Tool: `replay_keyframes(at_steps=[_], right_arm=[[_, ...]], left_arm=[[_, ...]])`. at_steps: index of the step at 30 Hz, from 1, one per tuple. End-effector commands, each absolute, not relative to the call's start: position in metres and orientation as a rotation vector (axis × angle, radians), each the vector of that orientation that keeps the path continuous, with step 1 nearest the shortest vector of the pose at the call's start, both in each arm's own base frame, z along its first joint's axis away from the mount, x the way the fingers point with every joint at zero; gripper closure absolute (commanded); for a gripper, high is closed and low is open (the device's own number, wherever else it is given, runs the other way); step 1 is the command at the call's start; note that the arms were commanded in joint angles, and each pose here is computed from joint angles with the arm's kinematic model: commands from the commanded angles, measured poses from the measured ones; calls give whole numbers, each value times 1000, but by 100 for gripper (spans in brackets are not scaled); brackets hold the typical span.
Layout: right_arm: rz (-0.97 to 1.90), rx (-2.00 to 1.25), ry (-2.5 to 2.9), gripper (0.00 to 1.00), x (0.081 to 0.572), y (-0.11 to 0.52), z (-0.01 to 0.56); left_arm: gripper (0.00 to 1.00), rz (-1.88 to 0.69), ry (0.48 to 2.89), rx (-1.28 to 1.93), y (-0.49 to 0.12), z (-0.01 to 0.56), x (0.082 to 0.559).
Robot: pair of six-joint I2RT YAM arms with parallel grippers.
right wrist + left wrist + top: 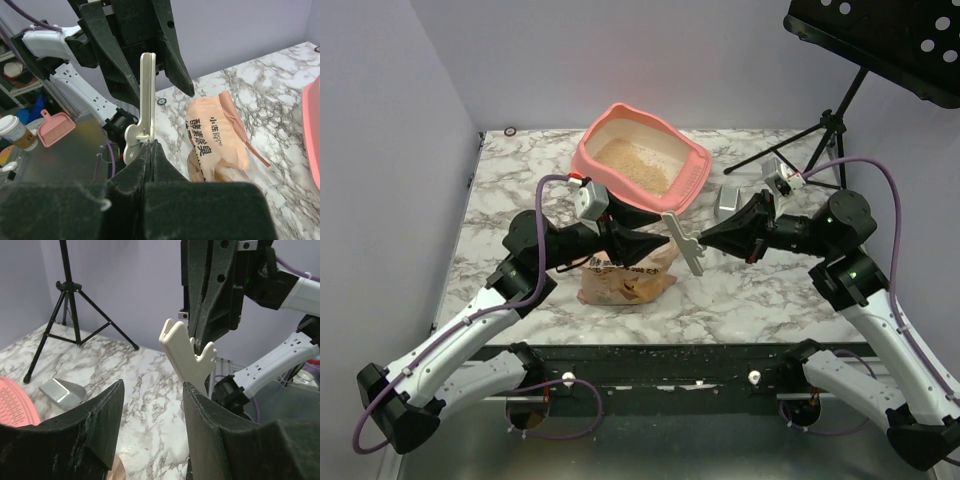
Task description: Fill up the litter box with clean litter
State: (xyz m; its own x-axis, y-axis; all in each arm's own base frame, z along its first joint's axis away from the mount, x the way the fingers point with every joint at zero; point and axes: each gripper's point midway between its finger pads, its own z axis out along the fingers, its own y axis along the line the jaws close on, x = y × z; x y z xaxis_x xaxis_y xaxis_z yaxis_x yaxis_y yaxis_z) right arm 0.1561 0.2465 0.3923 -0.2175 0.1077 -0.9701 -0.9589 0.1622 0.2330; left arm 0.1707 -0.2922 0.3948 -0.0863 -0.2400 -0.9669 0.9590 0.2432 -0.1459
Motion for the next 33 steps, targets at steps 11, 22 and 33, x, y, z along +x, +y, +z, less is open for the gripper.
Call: replay_keyframes(at_steps=[11,22,33], right_arm=[[1423,-974,1292,99,153,262,389],[1430,-984,1270,99,154,264,387],[1456,-985,1308,81,160,269,379]], left_arm=[[44,-1453,1040,827,-294,423,149],[68,-1517,1049,832,-297,417,154],[100,-1574,1012,850,-294,422,146]])
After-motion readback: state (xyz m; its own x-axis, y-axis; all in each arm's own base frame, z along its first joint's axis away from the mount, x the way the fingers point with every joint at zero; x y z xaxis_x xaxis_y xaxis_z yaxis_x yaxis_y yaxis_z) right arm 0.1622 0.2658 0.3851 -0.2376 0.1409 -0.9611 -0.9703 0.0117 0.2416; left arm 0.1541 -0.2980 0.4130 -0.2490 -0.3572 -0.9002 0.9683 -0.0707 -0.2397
